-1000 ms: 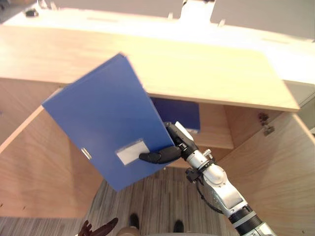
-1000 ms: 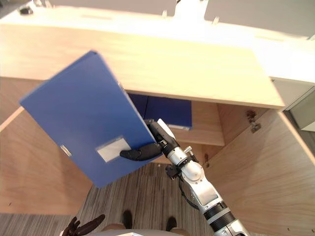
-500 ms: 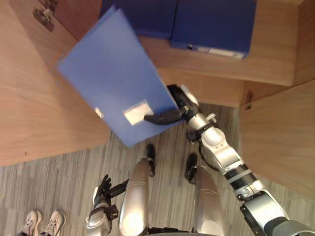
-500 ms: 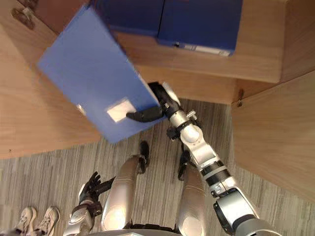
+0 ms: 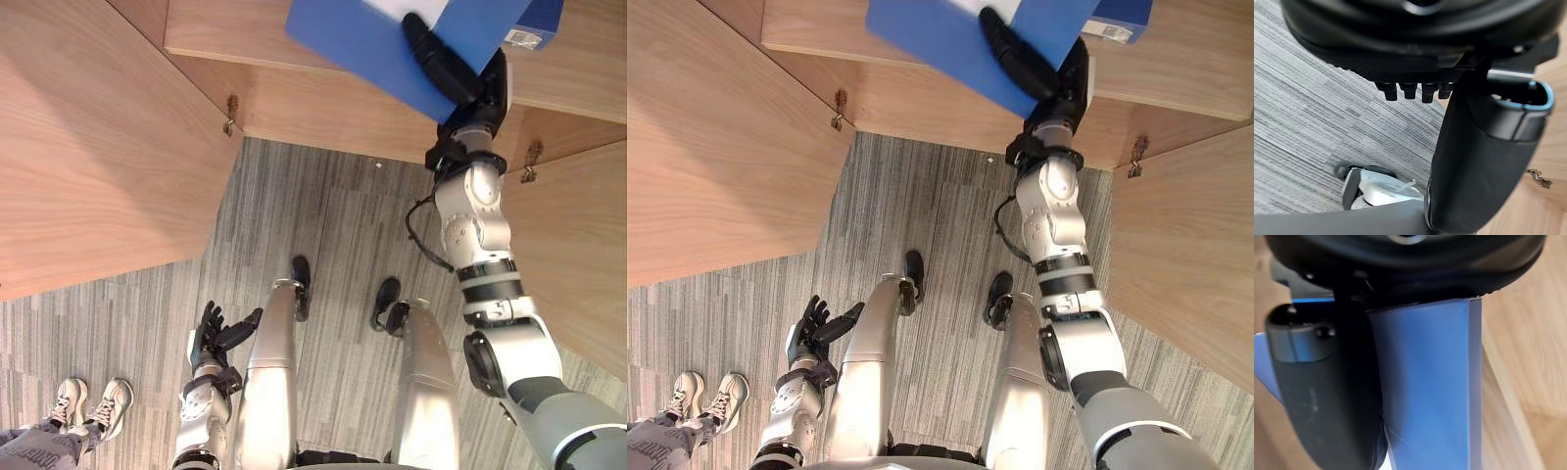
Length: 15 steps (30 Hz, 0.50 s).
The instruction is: Walk over to the cabinet, pick up the folder, carry it to the office cabinet, place the folder inside the office cabinet, then close the office cabinet door
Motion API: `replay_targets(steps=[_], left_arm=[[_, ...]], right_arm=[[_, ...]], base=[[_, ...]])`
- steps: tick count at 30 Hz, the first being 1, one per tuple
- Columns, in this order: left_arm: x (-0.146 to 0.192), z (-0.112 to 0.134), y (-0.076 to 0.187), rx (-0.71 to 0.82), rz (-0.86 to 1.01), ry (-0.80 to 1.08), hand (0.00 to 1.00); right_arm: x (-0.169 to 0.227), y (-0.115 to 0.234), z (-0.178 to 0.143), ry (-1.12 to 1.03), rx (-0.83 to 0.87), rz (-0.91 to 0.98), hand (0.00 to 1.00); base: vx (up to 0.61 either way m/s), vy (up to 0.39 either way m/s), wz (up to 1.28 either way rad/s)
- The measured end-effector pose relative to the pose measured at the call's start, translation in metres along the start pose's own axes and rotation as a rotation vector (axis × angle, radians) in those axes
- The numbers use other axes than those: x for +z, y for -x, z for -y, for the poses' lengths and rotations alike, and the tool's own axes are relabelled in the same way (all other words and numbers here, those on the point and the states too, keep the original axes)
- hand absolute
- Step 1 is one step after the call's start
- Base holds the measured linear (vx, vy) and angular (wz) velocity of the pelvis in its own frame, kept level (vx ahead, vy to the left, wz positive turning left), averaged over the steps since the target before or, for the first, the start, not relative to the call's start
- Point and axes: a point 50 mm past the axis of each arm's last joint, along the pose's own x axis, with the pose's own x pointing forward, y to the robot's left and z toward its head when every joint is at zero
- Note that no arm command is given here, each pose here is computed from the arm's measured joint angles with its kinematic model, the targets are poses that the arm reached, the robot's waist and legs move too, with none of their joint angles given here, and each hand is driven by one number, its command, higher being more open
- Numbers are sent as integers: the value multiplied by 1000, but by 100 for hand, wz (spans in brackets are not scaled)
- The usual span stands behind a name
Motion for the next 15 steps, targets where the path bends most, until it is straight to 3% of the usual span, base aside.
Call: replay_targets(steps=[1,15], left_arm=[[1,3,-1,1,5,10,100],[8,20,-3,13,36,56,100]], right_arm=[[2,-5,-3,-39,-24,-10,100],[16,-21,-44,-439,-164,-27,100]], base=[[8,-33,6],[-2,-44,3]])
